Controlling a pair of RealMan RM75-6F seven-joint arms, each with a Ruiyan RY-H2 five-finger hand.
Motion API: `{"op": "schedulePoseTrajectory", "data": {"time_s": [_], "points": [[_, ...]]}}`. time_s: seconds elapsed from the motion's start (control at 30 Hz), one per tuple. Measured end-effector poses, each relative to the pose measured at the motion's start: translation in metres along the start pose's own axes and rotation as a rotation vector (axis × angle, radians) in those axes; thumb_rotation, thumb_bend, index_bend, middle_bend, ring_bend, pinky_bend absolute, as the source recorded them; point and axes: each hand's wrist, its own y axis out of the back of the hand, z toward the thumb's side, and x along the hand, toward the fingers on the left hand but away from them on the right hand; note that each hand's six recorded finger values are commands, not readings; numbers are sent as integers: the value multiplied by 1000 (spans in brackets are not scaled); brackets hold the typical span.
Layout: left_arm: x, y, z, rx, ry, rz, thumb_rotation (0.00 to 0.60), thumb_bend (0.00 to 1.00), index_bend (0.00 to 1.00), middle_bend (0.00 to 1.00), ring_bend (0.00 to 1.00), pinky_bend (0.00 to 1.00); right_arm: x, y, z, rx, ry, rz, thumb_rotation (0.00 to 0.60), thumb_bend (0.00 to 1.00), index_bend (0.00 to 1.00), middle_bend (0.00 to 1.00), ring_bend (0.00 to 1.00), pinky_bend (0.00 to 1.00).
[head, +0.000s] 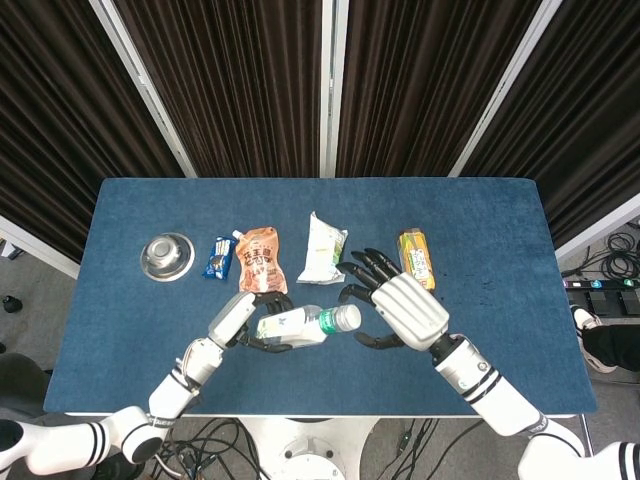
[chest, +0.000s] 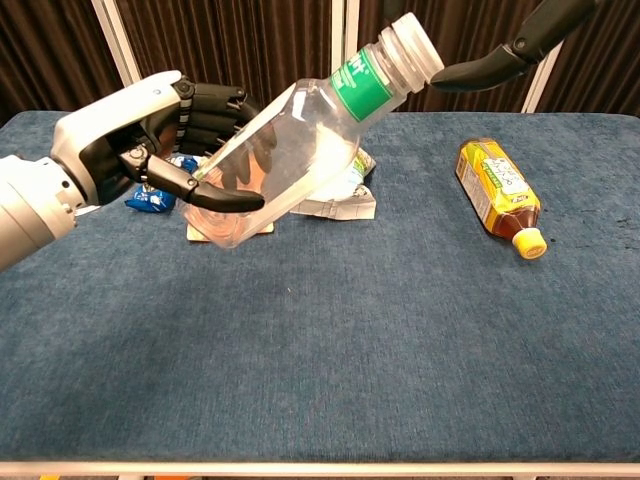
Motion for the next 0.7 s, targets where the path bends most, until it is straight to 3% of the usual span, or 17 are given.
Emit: {"op": "schedulePoseTrajectory", "data": {"time_s": [0.7], "points": [[-3, -1, -1, -5, 1, -1, 600, 204, 634, 592, 516, 530, -2, 1, 0, 4, -6, -7, 600, 180, 489, 148, 0, 0]]}}
